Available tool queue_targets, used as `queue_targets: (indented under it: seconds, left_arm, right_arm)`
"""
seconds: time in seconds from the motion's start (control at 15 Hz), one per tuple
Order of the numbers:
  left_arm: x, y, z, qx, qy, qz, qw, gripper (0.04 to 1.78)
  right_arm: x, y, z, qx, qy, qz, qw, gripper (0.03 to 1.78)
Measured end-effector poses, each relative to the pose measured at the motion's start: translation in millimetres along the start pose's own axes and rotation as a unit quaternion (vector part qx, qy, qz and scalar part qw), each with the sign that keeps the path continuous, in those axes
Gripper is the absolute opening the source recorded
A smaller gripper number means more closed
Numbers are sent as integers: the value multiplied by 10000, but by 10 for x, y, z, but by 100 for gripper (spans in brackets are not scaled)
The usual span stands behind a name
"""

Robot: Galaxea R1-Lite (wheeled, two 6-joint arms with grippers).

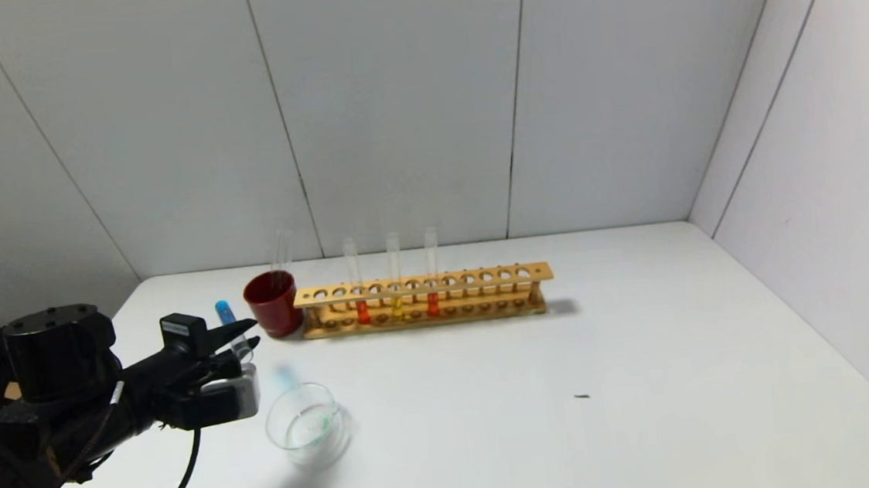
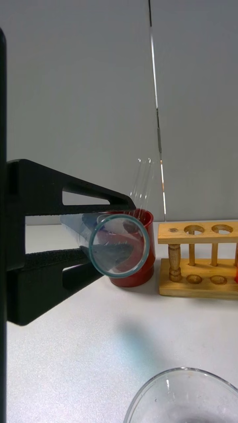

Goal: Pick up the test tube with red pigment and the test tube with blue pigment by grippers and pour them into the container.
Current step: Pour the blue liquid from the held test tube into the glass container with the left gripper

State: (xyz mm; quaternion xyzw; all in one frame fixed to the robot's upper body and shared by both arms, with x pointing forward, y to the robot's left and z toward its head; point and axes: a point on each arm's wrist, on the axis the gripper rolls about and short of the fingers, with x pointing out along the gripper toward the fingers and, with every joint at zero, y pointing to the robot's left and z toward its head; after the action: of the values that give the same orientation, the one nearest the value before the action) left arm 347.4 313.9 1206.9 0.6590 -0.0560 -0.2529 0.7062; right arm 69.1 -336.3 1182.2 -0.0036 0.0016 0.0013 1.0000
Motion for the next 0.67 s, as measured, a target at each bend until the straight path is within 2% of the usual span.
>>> queue_targets:
  seconds: [0.67]
  left_arm:
    - [46, -17, -6, 314, -92, -31, 9995, 33]
  right_arm:
    - [0, 0, 0, 0, 0, 0, 10000, 175]
